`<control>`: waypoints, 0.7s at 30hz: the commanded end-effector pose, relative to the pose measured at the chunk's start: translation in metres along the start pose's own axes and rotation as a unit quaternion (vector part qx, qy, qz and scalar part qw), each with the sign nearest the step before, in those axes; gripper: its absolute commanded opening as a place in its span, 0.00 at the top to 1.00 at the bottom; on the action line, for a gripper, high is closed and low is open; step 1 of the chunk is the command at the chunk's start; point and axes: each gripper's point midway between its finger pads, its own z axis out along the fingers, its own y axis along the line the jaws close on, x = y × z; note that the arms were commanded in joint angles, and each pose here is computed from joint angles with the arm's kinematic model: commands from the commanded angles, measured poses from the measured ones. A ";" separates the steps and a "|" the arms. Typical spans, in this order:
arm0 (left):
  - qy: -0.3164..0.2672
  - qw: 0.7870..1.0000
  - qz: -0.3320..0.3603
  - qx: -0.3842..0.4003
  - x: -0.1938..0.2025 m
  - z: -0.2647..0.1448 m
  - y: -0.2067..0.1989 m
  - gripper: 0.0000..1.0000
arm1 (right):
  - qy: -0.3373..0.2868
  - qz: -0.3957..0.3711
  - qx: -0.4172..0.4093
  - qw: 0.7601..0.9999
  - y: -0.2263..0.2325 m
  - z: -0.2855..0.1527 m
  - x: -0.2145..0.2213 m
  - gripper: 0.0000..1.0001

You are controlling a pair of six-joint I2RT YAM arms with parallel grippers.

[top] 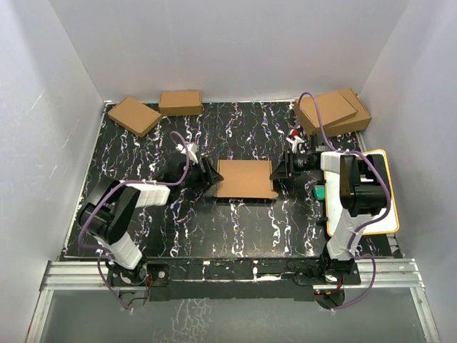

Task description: Fold the paper box

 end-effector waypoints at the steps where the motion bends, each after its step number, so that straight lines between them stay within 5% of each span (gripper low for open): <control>1: 0.008 0.999 -0.003 0.034 -0.009 0.009 -0.015 0.39 | -0.006 -0.029 -0.022 0.999 0.009 0.013 -0.016 0.71; 10: 0.031 0.997 -0.010 0.064 0.000 0.014 -0.022 0.50 | 0.007 -0.032 -0.041 0.999 0.018 0.021 -0.013 0.75; 15: 0.028 0.998 -0.010 0.059 -0.001 0.010 -0.022 0.48 | 0.007 -0.028 -0.037 0.999 0.016 0.021 -0.013 0.62; 21: 0.011 1.000 -0.004 0.026 -0.008 0.002 -0.014 0.39 | 0.008 -0.017 -0.025 1.000 0.011 0.023 -0.011 0.59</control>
